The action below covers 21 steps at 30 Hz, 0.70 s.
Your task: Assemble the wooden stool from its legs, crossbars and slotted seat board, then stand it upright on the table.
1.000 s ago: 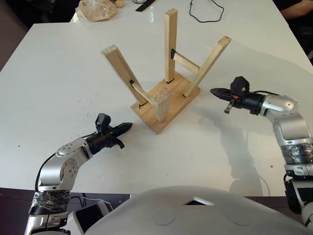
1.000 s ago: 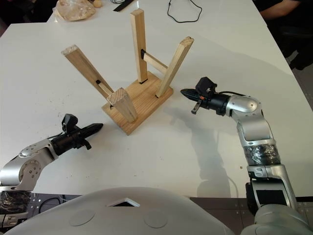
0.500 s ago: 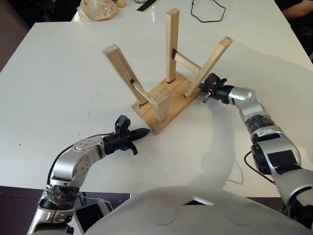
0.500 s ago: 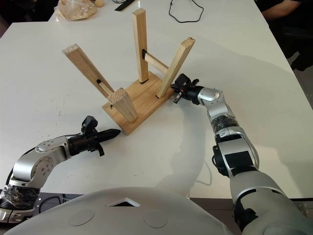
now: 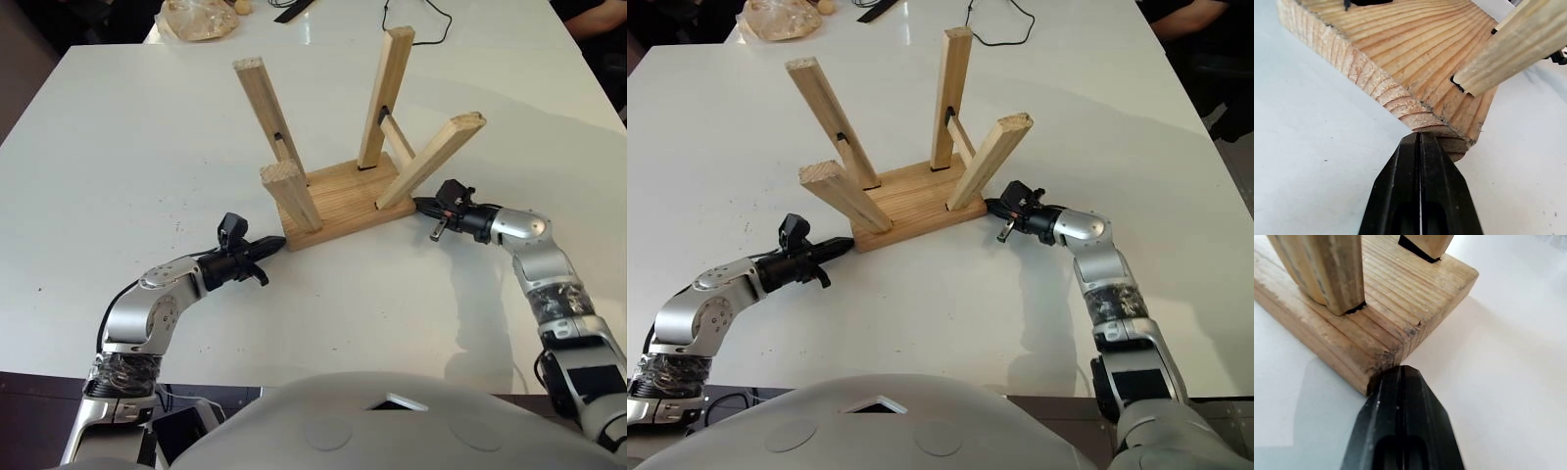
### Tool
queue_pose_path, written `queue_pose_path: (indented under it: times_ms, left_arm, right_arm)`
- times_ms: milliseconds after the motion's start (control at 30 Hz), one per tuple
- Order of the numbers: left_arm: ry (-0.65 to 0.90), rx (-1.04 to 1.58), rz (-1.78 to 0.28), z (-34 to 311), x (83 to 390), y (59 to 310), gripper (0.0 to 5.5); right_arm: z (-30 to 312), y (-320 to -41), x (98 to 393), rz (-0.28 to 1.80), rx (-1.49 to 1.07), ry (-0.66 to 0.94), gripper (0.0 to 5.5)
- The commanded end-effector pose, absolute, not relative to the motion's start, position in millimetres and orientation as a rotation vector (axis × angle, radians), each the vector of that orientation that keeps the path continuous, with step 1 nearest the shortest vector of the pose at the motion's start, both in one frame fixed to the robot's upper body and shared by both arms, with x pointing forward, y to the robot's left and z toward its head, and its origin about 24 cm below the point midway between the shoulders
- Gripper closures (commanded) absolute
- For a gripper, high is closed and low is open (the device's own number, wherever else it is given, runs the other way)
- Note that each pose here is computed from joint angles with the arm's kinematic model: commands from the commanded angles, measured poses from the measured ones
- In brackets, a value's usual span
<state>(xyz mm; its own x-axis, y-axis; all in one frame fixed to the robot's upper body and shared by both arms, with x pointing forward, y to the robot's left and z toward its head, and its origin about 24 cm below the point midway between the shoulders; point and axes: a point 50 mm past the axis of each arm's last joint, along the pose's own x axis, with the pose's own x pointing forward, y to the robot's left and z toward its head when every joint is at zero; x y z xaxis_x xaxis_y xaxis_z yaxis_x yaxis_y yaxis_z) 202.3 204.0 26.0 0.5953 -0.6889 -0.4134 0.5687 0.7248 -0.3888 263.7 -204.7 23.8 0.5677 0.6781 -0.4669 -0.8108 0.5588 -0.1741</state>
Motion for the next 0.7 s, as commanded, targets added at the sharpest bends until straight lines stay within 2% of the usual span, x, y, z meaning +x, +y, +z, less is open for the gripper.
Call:
queue_pose_path:
  times_ms: [33,233,467,700]
  left_arm:
    - [0.621,-0.225,-0.68,16.2,193.6,207.1,5.49]
    - [0.621,-0.203,-0.627,23.8,184.5,226.1,5.49]
    - [0.609,-0.224,-0.69,22.3,188.9,205.9,5.49]
    - [0.616,-0.227,-0.708,19.3,189.3,200.3,5.49]
  right_arm:
    - [28.8,-203.0,254.3,0.869,-0.406,0.369,5.5]
    - [36.5,-232.1,245.6,0.759,-0.443,0.405,5.5]
    - [32.5,-212.1,247.2,0.849,-0.441,0.399,5.5]
    - [27.2,-213.6,249.4,0.852,-0.465,0.419,5.5]
